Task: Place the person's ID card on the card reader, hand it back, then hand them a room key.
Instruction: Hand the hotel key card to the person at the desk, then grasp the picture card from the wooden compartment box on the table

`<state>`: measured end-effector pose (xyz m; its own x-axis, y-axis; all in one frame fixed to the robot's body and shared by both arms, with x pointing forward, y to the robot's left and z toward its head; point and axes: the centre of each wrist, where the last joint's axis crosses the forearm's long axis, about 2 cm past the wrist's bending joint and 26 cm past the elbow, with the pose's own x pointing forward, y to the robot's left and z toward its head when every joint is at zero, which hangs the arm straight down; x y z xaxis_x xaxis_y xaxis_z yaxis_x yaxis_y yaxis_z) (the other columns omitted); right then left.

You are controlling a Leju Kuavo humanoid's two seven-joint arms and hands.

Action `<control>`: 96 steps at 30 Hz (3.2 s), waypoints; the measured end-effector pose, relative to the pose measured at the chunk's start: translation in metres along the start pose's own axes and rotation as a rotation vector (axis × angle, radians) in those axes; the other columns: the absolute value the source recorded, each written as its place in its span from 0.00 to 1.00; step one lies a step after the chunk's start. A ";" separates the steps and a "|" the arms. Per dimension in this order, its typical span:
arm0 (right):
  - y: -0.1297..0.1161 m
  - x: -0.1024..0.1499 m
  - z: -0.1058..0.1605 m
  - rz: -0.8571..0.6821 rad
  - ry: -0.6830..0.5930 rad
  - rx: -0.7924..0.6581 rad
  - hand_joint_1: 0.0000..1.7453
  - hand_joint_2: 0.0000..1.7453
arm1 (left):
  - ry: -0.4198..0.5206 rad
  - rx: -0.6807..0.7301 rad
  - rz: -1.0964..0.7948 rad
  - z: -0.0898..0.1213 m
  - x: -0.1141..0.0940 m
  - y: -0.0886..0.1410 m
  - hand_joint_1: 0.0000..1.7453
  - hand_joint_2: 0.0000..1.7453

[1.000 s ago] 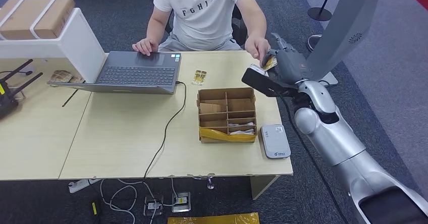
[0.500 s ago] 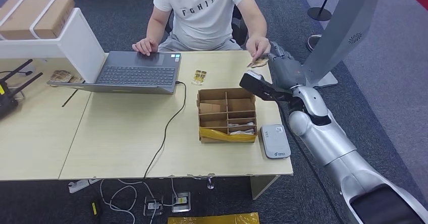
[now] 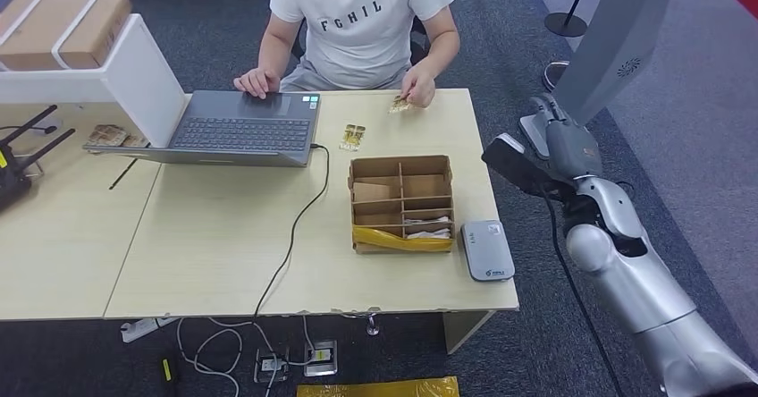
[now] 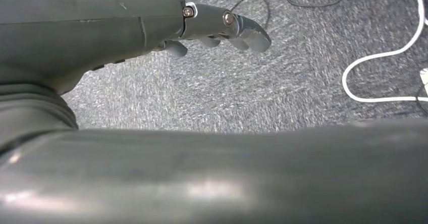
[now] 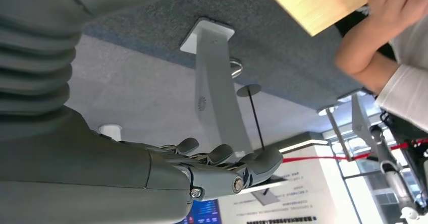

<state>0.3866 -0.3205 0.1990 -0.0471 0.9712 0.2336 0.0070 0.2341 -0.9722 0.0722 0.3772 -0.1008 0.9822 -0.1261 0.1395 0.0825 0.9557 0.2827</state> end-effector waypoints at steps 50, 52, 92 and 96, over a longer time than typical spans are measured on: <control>0.047 0.009 0.113 -0.086 -0.195 -0.024 0.00 1.00 | 0.041 0.032 0.056 0.001 0.002 -0.008 0.00 0.00; 0.051 0.012 0.113 -0.084 -0.202 -0.019 0.00 1.00 | 0.040 0.032 0.056 0.001 0.002 -0.008 0.00 0.00; 0.107 0.075 0.104 0.175 -0.286 0.000 0.00 1.00 | 0.030 0.016 0.027 0.002 0.004 -0.012 0.00 0.00; 0.109 0.081 0.102 0.166 -0.287 0.003 0.00 1.00 | 0.029 0.015 0.025 0.002 0.004 -0.012 0.00 0.00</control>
<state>0.2814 -0.2213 0.1103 -0.3250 0.9439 0.0581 0.0352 0.0735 -0.9967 0.0746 0.3650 -0.1021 0.9884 -0.0938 0.1192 0.0551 0.9544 0.2934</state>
